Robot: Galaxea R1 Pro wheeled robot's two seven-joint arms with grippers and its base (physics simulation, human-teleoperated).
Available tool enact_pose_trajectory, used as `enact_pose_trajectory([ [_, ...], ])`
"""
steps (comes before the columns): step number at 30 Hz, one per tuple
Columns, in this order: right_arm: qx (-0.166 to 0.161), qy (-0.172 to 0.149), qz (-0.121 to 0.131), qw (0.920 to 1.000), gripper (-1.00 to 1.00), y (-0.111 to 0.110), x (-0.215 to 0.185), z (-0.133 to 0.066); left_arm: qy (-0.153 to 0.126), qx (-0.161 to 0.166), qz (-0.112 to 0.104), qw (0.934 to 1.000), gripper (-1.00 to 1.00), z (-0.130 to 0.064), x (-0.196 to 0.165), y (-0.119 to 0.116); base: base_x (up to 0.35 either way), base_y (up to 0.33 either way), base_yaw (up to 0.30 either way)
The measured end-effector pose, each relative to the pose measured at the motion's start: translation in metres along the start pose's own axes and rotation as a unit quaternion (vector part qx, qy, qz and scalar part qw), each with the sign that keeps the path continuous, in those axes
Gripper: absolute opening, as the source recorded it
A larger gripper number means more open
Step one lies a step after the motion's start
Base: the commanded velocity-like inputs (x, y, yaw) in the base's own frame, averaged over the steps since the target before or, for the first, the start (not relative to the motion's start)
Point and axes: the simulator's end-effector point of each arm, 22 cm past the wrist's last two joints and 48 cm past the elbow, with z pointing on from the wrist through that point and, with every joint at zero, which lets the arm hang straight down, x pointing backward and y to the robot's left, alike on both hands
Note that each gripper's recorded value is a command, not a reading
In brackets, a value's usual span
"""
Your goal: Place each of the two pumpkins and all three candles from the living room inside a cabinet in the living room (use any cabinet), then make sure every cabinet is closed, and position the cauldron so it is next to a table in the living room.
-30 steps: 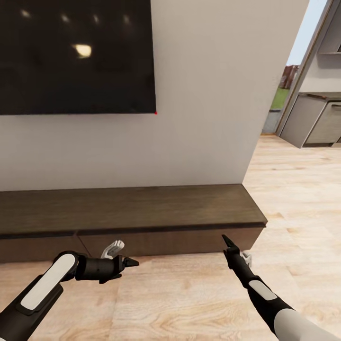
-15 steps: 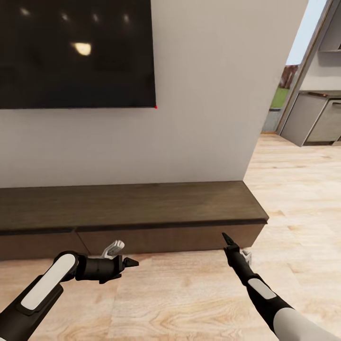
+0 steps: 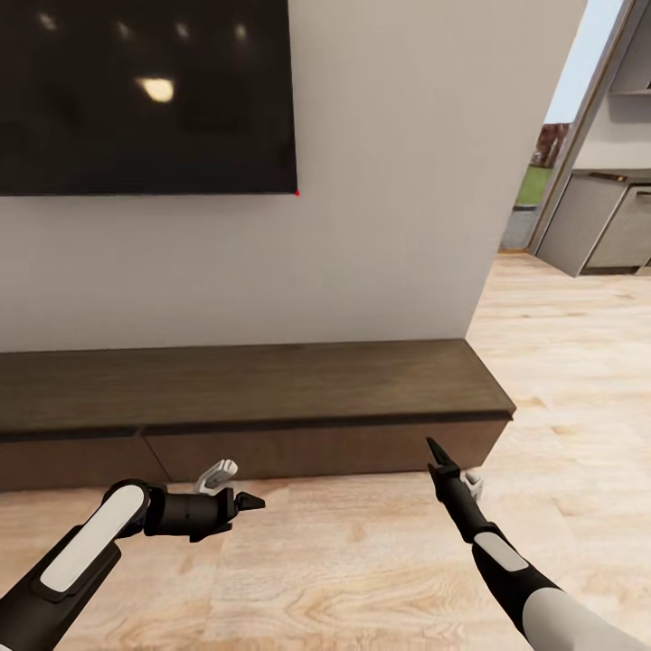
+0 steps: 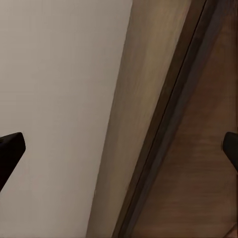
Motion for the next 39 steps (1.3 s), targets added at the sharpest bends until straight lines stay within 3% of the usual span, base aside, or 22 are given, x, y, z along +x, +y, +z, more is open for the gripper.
enact_pose_trajectory([
  [13,-0.001,0.001,0.003,1.0,1.0,-0.027,0.006,-0.002,0.0,0.001,0.0,1.0,1.0,0.018,0.008,0.019,0.0,0.0,0.0],
  [17,0.0,-0.001,0.001,1.0,1.0,-0.037,0.007,-0.003,-0.001,0.03,-0.011,0.9995,1.0,0.019,0.008,0.016,0.0,0.0,0.0],
  [22,0.003,-0.003,-0.001,1.0,1.0,-0.049,0.009,-0.004,-0.03,0.043,-0.034,0.9981,1.0,0.011,-0.011,0.029,0.0,0.0,0.0],
  [39,-0.001,-0.002,0.0,1.0,1.0,-0.085,0.022,-0.007,-0.034,0.069,-0.045,0.996,1.0,0.03,-0.003,0.043,0.0,0.0,0.0],
])
